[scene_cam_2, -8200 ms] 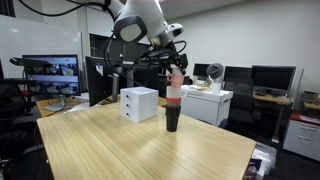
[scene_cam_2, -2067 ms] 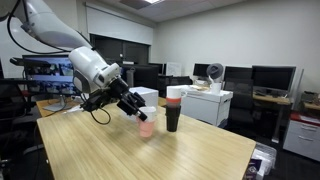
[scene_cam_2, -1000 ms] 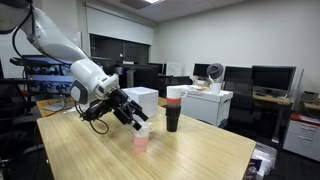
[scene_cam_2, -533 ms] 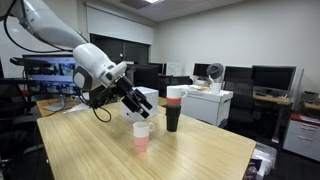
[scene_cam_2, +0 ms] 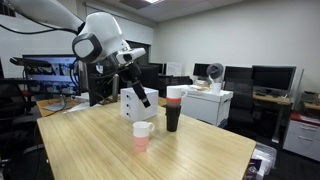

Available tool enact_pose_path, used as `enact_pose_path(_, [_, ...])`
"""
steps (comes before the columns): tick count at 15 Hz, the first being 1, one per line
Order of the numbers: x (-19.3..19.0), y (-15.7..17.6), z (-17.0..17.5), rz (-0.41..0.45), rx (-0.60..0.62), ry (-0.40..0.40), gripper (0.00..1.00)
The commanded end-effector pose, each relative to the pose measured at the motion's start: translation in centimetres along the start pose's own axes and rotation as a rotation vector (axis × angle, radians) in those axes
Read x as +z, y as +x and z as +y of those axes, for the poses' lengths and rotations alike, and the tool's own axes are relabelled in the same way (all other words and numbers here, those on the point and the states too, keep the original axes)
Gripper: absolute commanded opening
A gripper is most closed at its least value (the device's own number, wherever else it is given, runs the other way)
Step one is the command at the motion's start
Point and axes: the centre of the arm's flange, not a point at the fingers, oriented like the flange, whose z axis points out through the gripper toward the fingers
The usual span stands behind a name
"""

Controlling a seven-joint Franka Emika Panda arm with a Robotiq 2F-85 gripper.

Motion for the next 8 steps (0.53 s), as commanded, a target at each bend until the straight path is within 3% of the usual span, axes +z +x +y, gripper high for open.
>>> enact_pose_path(1, [-4.9, 1.4, -2.7, -0.081, -0.154, -0.059, 1.0])
enact_pose_path(8, [-9.5, 5.0, -6.0, -0.166, -0.447, -0.099, 1.0])
